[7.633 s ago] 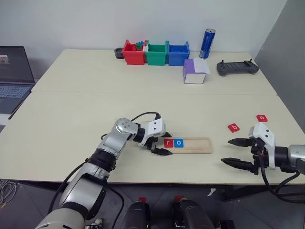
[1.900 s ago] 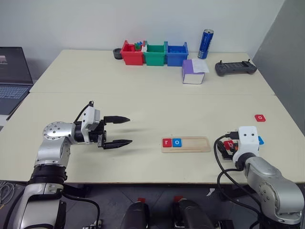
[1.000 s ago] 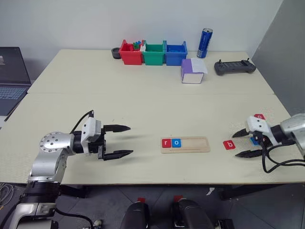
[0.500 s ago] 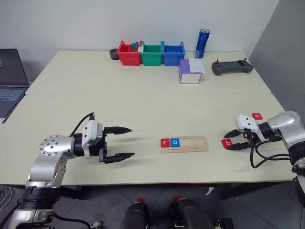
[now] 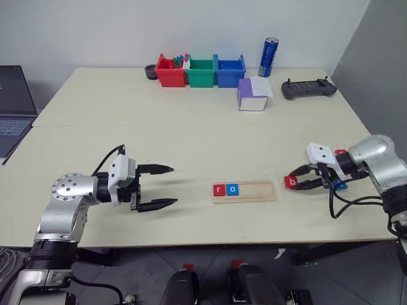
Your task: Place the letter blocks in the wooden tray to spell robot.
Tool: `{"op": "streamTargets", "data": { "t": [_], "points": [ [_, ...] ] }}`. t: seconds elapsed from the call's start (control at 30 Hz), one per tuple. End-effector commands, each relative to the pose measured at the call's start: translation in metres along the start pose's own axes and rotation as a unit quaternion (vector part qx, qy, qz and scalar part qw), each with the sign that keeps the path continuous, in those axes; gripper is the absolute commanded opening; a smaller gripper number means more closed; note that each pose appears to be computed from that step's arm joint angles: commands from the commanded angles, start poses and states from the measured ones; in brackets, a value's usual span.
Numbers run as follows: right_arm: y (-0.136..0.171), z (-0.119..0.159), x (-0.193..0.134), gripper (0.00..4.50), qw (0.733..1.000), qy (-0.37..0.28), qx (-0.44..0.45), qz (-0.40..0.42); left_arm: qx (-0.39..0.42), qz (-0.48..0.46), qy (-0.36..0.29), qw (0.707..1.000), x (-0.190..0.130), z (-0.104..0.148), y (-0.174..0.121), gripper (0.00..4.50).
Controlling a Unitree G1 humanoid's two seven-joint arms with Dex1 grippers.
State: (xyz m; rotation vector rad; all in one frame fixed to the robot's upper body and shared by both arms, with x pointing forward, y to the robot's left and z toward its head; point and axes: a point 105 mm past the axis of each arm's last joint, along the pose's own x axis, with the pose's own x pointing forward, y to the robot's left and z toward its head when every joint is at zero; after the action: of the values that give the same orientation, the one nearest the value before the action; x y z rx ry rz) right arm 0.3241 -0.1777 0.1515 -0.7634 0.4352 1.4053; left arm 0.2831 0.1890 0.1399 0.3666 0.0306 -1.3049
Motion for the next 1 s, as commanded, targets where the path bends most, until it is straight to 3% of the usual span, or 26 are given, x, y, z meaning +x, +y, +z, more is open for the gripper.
{"op": "streamTargets", "data": {
  "t": [0.03,0.17,0.37,1.0],
  "points": [
    [0.017,0.030,0.028,1.46,0.999,-0.046,0.000,0.020,0.016,-0.011,0.001,1.000,0.000,0.002,0.000,4.50],
    [0.008,0.021,0.056,1.46,0.999,-0.023,0.016,-0.022,0.021,-0.026,0.005,0.999,0.004,-0.003,-0.002,4.50],
    [-0.005,0.028,0.074,1.46,0.997,-0.032,0.042,-0.050,0.023,-0.028,0.003,0.999,0.006,-0.004,-0.003,4.50],
    [0.003,0.026,0.085,1.46,1.000,-0.009,0.029,0.006,0.028,-0.010,0.007,1.000,0.001,-0.002,0.000,4.50]
  ]
}}
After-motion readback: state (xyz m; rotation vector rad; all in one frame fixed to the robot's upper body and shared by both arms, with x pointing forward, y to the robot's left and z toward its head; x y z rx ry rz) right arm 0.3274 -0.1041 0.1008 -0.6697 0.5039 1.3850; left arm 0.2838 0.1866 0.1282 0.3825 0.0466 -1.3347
